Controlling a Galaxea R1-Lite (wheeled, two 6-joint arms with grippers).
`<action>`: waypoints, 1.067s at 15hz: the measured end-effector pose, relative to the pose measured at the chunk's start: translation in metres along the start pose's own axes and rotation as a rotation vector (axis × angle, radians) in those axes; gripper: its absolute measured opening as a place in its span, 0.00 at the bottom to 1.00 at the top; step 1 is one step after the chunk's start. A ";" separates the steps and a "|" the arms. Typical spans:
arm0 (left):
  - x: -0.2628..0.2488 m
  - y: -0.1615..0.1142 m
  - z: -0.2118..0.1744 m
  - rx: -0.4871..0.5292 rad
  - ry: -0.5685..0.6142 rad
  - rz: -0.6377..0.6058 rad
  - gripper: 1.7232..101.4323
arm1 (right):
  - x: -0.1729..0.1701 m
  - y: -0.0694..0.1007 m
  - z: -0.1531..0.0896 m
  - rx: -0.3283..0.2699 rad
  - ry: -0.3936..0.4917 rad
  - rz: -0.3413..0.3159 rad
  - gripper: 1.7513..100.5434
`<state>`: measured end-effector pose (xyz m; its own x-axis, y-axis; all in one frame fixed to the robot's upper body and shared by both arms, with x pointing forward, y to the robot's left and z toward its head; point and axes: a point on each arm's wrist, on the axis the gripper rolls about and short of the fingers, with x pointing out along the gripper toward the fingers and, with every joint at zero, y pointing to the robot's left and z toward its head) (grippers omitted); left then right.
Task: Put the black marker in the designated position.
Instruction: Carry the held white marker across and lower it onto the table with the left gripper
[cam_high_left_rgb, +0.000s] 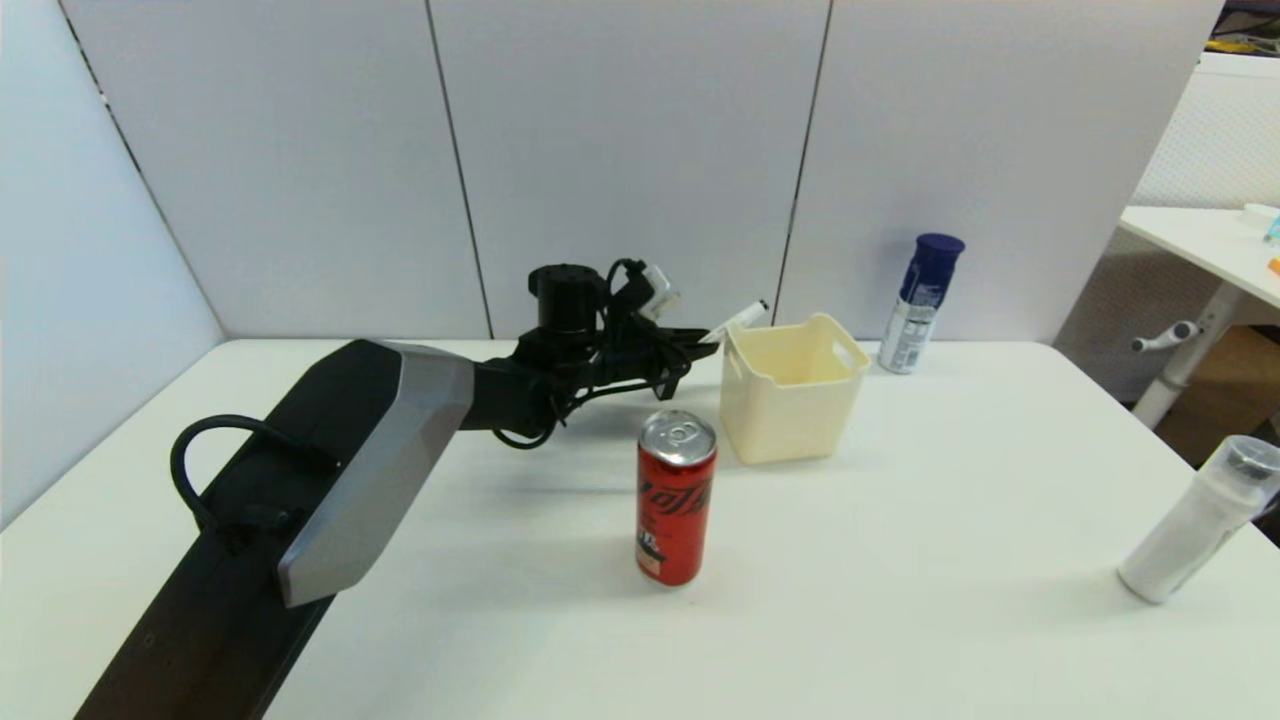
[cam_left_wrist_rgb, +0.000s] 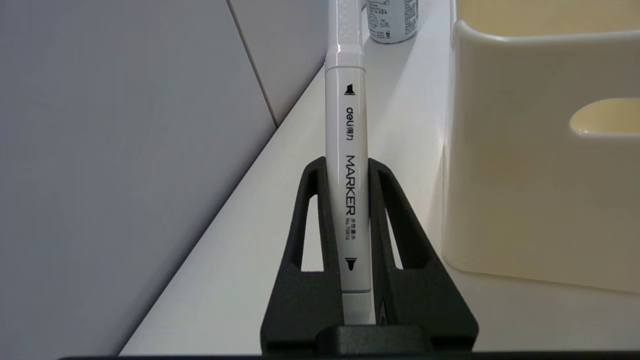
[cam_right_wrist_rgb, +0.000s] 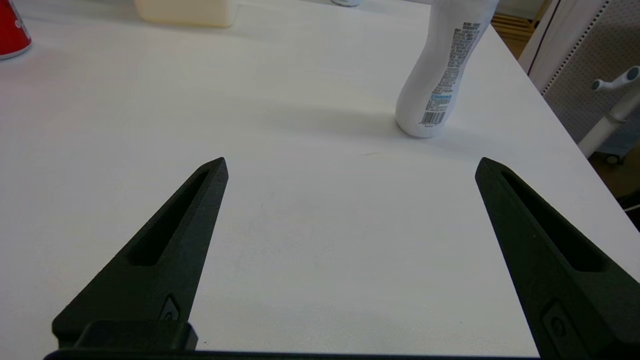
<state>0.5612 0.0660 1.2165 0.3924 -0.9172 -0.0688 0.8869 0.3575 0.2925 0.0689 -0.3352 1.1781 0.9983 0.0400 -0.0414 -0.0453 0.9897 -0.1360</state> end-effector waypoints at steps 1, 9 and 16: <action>0.000 0.000 -0.001 -0.001 0.000 0.000 0.11 | 0.000 0.000 0.000 0.000 -0.001 0.000 0.97; 0.001 -0.001 -0.005 -0.007 0.007 -0.003 0.11 | 0.000 0.000 0.000 0.000 0.000 -0.001 0.97; 0.002 -0.002 -0.008 -0.010 0.011 -0.006 0.26 | 0.000 0.000 0.000 0.000 0.000 0.000 0.97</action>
<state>0.5626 0.0650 1.2079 0.3898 -0.9174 -0.0805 0.8916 0.3541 0.2823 0.0689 -0.3352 1.1781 0.9983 0.0404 -0.0410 -0.0456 0.9897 -0.1356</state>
